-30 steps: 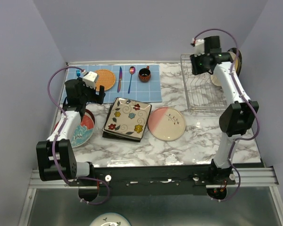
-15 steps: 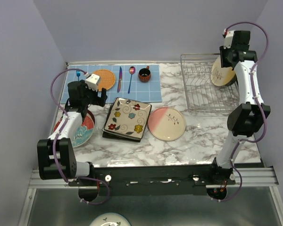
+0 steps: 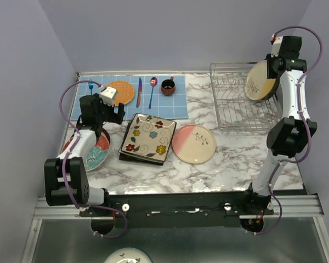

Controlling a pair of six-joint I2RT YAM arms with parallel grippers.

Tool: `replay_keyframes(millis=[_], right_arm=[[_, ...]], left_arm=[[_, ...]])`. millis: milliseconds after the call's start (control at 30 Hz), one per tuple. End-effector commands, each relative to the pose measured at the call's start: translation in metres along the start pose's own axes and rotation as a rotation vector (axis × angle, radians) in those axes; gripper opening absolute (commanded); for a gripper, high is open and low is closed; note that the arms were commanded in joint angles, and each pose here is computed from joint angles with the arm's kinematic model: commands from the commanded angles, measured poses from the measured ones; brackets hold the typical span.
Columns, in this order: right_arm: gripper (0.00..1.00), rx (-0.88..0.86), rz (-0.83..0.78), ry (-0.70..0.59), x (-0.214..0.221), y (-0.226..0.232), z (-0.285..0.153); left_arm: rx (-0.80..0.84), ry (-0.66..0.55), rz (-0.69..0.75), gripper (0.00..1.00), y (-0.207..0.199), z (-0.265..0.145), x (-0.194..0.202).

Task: Unload the plates from the dish rack
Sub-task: Unload the plate from the dish rack.

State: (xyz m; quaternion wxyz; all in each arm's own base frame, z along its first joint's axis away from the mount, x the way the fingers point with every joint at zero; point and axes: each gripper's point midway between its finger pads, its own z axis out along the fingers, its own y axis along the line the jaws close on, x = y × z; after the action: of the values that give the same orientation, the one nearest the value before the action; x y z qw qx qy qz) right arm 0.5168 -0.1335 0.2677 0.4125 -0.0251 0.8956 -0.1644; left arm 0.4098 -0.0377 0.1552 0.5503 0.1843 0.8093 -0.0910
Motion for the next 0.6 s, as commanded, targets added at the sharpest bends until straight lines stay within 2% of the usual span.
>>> replay_keyframes(millis=[0, 567], right_arm=[[0.40, 0.022, 0.010, 0.036, 0.009, -0.007, 0.023], [0.40, 0.098, -0.005, 0.075, 0.018, -0.018, 0.055]], left_arm=[[0.039, -0.007, 0.013, 0.98, -0.007, 0.007, 0.007], [0.039, -0.005, 0.021, 0.98, -0.007, 0.012, 0.014]])
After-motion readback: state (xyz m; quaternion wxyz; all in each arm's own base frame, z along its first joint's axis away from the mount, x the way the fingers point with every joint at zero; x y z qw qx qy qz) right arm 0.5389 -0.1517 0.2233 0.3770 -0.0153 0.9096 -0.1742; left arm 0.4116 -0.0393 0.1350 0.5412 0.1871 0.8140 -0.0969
